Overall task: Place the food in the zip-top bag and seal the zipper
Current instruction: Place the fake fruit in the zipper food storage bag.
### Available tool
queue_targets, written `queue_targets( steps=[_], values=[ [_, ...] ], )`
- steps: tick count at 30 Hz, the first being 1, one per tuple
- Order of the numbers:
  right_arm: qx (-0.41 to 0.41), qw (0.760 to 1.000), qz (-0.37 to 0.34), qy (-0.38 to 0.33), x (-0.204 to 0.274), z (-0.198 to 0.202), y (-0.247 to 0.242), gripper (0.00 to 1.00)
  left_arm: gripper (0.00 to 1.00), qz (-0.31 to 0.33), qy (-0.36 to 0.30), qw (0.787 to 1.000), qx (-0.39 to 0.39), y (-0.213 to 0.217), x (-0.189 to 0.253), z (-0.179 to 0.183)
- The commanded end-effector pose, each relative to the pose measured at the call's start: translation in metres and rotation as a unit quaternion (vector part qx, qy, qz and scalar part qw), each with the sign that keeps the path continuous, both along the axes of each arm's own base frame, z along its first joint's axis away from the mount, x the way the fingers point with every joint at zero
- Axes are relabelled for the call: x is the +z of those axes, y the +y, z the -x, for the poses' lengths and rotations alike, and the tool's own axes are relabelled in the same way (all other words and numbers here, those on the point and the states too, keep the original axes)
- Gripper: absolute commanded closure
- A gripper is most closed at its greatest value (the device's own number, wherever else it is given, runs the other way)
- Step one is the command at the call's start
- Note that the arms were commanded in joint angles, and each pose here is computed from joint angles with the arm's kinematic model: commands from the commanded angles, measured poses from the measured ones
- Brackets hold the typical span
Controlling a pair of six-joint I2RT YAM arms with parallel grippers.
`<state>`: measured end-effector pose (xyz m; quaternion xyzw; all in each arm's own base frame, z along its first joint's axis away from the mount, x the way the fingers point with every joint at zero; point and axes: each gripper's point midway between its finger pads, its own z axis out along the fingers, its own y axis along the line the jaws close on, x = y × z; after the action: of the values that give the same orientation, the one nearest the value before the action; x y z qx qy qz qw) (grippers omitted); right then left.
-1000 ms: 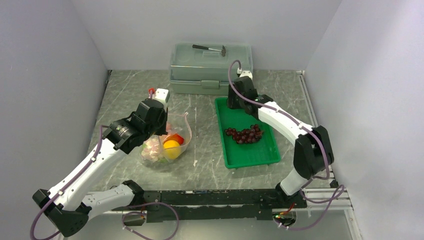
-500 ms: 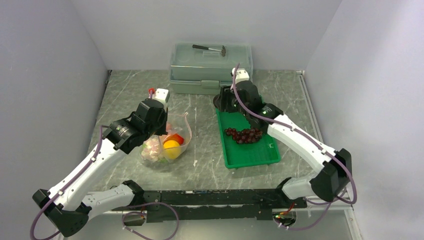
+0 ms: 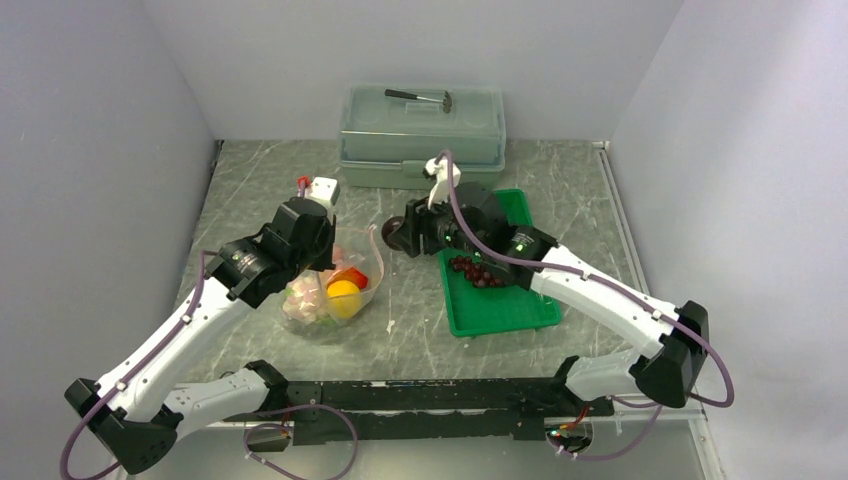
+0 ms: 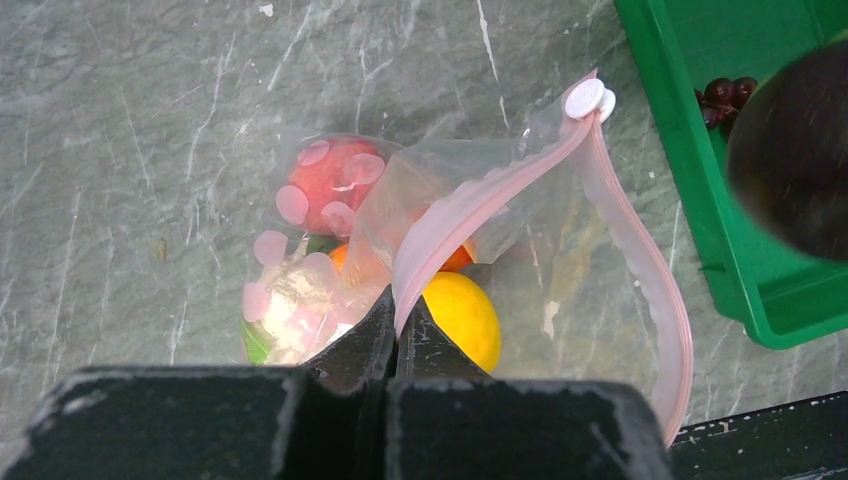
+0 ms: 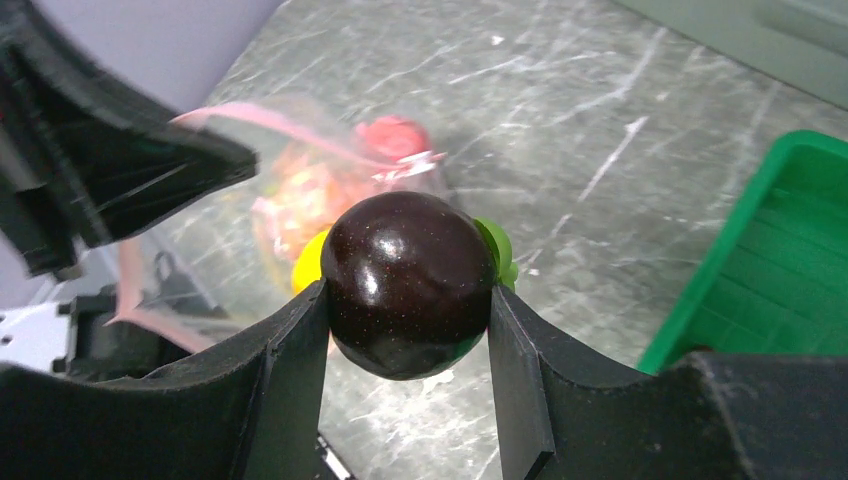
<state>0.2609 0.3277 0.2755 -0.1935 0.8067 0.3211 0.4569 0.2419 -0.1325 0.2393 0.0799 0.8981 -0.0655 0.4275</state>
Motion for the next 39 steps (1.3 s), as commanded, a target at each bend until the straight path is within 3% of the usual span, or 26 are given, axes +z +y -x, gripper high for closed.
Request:
queue_targets(
  steps=[1, 10, 20, 27, 33, 39],
  values=[
    [0.056, 0.996, -0.059, -0.036, 0.048, 0.024, 0.030, 0.67, 1.00, 0.013, -0.019, 1.000, 0.000, 0.001, 0.010, -0.001],
    [0.094, 0.994, -0.046, -0.041, 0.049, 0.040, 0.068, 0.66, 1.00, 0.013, -0.015, 1.000, -0.004, -0.001, 0.009, -0.001],
    [0.077, 0.997, -0.002, -0.019, 0.006, 0.018, 0.094, 0.63, 1.00, 0.018, -0.016, 1.000, -0.008, -0.002, 0.010, 0.000],
    [0.076, 0.997, 0.020, 0.000, -0.019, 0.014, 0.102, 0.49, 1.00, 0.018, -0.017, 1.000, -0.008, -0.002, 0.011, 0.001],
    [0.070, 0.997, 0.010, -0.011, -0.005, 0.015, 0.098, 0.34, 1.00, 0.019, -0.017, 1.000, -0.007, -0.002, 0.011, 0.001],
    [0.074, 0.997, -0.008, -0.017, 0.011, 0.020, 0.095, 0.25, 1.00, 0.023, -0.019, 1.000, -0.007, -0.003, 0.013, 0.001]
  ],
)
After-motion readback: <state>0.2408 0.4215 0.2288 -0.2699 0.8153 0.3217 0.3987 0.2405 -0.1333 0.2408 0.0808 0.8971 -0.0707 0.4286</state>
